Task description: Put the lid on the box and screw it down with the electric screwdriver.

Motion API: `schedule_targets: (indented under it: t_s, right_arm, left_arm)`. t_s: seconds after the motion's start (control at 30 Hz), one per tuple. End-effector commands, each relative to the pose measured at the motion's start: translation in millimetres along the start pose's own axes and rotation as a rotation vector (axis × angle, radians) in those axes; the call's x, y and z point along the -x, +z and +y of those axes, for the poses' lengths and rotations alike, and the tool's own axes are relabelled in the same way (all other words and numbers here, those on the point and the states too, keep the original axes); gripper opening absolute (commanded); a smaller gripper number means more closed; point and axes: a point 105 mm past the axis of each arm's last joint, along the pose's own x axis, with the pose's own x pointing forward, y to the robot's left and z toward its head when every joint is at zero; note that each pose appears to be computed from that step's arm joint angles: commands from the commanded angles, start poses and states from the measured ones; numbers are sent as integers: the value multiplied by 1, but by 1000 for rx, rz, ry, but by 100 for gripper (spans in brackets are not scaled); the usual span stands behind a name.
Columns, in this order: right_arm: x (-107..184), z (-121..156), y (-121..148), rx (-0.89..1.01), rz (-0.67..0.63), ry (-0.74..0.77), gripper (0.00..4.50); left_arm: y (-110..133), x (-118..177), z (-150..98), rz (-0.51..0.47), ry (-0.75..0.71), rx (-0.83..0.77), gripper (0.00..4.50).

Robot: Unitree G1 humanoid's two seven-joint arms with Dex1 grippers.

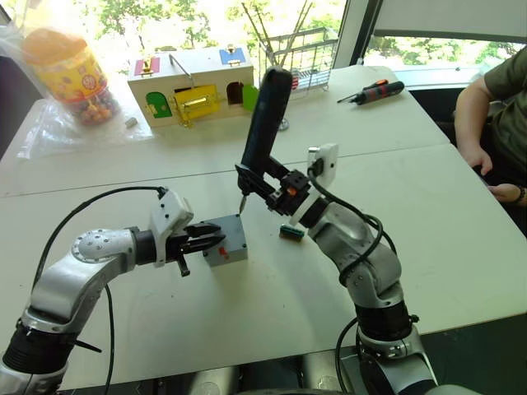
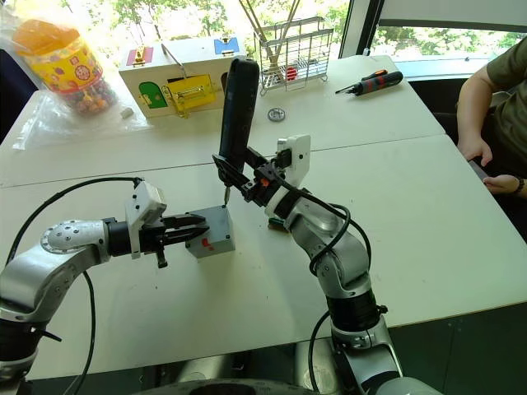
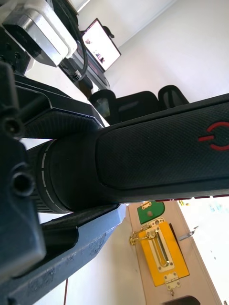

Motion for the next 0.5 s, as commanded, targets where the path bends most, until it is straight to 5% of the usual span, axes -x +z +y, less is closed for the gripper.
schedule_targets:
  t_s: [0.03, 0.5]
  right_arm:
    - [-4, 11, 15, 25, -75, 47, 170]
    - [-5, 10, 28, 28, -128, 48, 170]
  left_arm:
    - [-7, -1, 1, 30, 2, 4, 99]
    - [-14, -1, 0, 54, 4, -7, 99]
